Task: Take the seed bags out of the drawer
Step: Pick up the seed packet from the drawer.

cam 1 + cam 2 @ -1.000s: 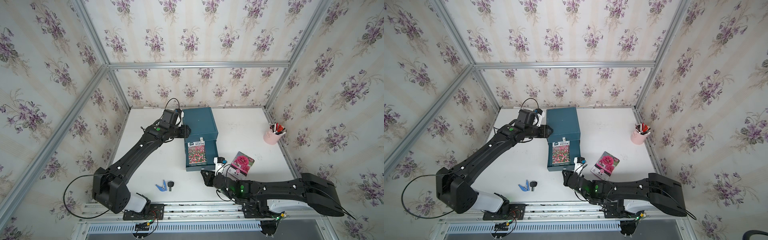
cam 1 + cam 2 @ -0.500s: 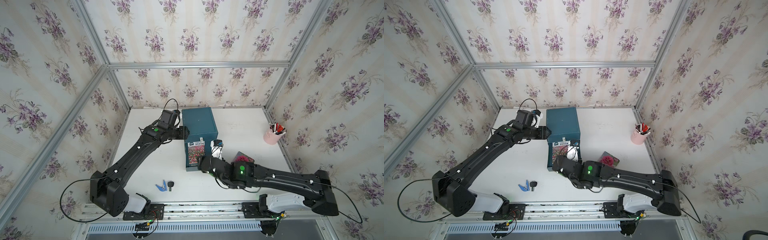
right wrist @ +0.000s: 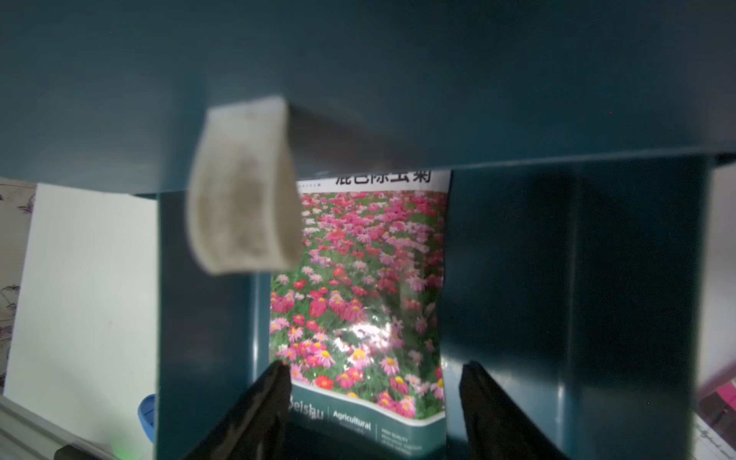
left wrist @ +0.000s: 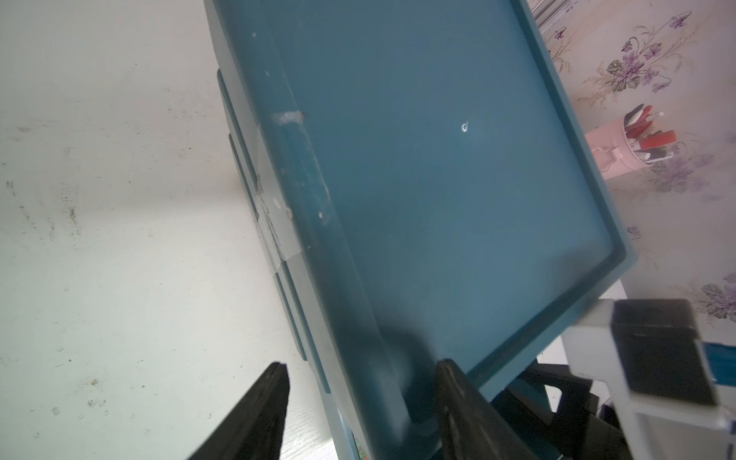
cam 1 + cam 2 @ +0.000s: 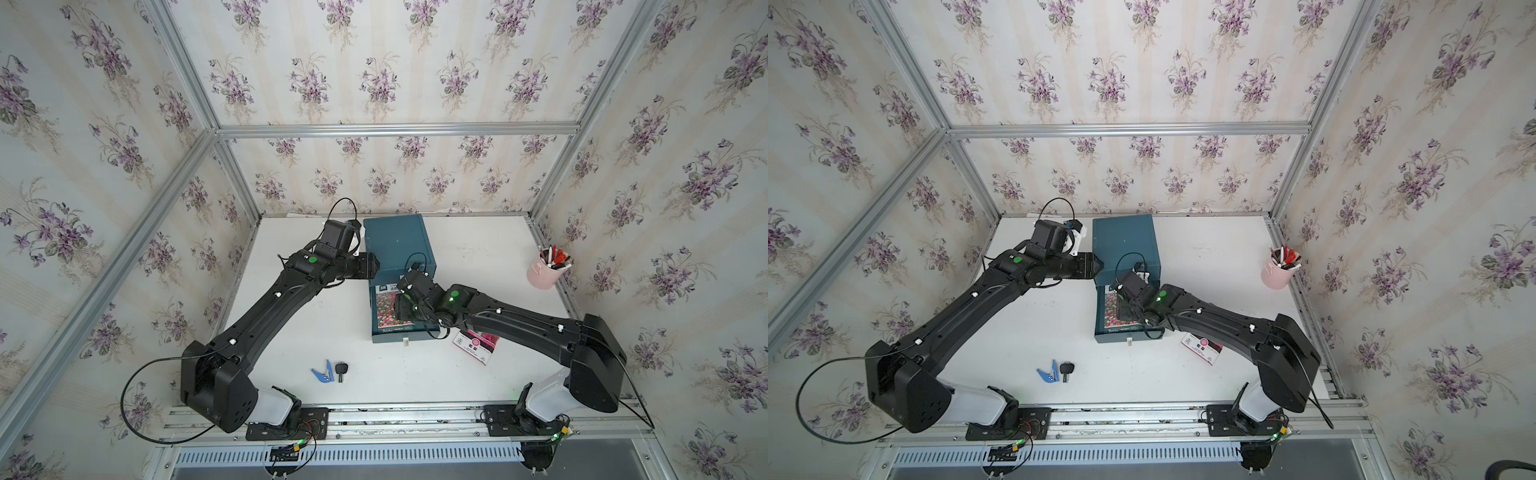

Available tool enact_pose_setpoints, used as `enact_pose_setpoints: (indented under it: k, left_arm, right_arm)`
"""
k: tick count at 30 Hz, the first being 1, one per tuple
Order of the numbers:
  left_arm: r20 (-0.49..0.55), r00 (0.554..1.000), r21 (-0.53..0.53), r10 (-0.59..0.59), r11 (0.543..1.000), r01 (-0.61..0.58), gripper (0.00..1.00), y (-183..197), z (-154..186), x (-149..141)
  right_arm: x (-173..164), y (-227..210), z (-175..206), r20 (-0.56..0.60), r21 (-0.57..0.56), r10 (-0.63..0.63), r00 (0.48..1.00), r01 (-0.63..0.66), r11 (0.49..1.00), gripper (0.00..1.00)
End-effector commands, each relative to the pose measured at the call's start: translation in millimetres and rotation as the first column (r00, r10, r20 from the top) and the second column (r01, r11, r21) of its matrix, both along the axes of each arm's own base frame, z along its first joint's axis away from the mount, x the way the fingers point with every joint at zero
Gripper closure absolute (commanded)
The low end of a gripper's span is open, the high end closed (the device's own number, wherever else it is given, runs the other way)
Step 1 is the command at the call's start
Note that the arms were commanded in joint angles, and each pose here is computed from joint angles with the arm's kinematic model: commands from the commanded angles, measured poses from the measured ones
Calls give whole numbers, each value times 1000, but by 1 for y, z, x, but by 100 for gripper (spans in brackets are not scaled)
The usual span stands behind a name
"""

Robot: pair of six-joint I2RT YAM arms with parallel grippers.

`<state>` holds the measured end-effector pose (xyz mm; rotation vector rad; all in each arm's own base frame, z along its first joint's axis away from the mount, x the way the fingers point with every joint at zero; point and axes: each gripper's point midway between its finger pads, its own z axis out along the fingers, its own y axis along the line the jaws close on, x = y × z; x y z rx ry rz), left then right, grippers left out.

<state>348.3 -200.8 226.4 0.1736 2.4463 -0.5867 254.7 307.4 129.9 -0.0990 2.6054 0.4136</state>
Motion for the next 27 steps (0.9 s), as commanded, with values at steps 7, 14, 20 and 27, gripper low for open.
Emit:
enact_pose_setpoints:
  k: [7,14,20,27]
  left_arm:
    - [-75,997,42,-34,998,38,38,3,-22,-13]
    - [-84,995,34,-50,998,53,38,0,-25,-15]
    - [-90,995,38,-51,998,54,38,0,-29,-15]
    - [-85,996,76,-22,997,28,39,8,-32,-14]
  right_arm:
    - [18,2,-27,26,-18,-86,996,87,996,32]
    - [17,22,-35,-2,70,-62,998,62,996,46]
    - [20,28,-22,17,114,-63,998,61,992,88]
    - [19,33,16,78,145,-59,995,47,988,100]
